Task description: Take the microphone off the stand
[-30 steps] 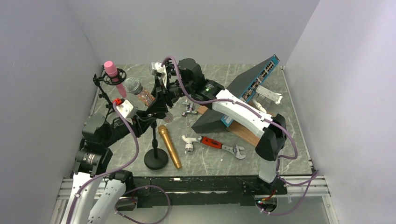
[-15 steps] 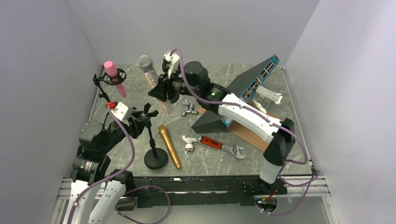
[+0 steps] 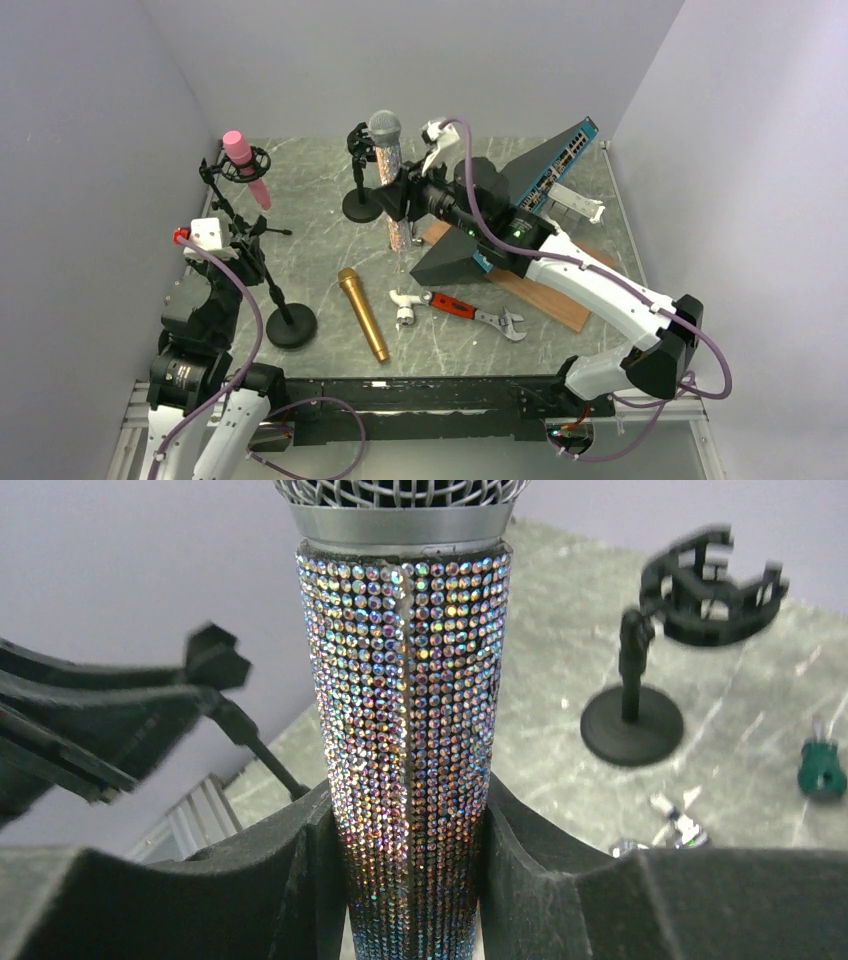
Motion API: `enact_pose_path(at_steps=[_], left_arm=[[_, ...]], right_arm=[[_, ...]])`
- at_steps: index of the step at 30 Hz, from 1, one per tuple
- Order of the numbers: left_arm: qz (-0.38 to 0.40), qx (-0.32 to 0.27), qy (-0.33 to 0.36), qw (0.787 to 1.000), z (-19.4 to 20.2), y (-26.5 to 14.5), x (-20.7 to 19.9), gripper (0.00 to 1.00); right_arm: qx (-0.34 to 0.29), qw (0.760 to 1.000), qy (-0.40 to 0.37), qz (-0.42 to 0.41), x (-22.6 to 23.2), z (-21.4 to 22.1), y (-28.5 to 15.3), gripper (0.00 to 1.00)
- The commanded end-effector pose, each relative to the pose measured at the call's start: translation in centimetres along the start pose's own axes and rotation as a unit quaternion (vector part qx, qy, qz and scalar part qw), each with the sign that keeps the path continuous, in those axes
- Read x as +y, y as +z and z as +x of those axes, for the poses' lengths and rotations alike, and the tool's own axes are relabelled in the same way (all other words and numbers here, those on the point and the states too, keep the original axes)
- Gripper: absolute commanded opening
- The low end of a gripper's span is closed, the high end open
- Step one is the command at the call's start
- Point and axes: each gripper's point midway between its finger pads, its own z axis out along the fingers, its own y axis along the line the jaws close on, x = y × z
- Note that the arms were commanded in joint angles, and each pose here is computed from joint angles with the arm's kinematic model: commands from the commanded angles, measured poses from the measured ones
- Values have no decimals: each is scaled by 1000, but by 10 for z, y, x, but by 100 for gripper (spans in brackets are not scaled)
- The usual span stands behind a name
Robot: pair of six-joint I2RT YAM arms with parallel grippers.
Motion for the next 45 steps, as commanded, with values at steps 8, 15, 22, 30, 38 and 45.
enact_pose_path(at_steps=[8,15,22,30,38,45], left_arm=[[20,-21,-69,997,23,-10,-7,0],[35,38,-94,994,58,-16,-15,0],[47,-24,-110,993,14,-11,-20,0],[54,-126,-87,987,-37,1,-21,0],[69,-149,-56,985,-55,22,-31,0],[70,-156,-3,985,-58,23,-31,0]], right_arm=[[162,985,20,59,8,154,-10,0],[247,964,47,87,6,232,-12,0],[337,928,76,139,1,304,-5,0],[375,907,82,176,-12,341,-3,8],[373,901,74,210,-29,353,-9,26],[369,899,76,223,-40,360,-15,43]])
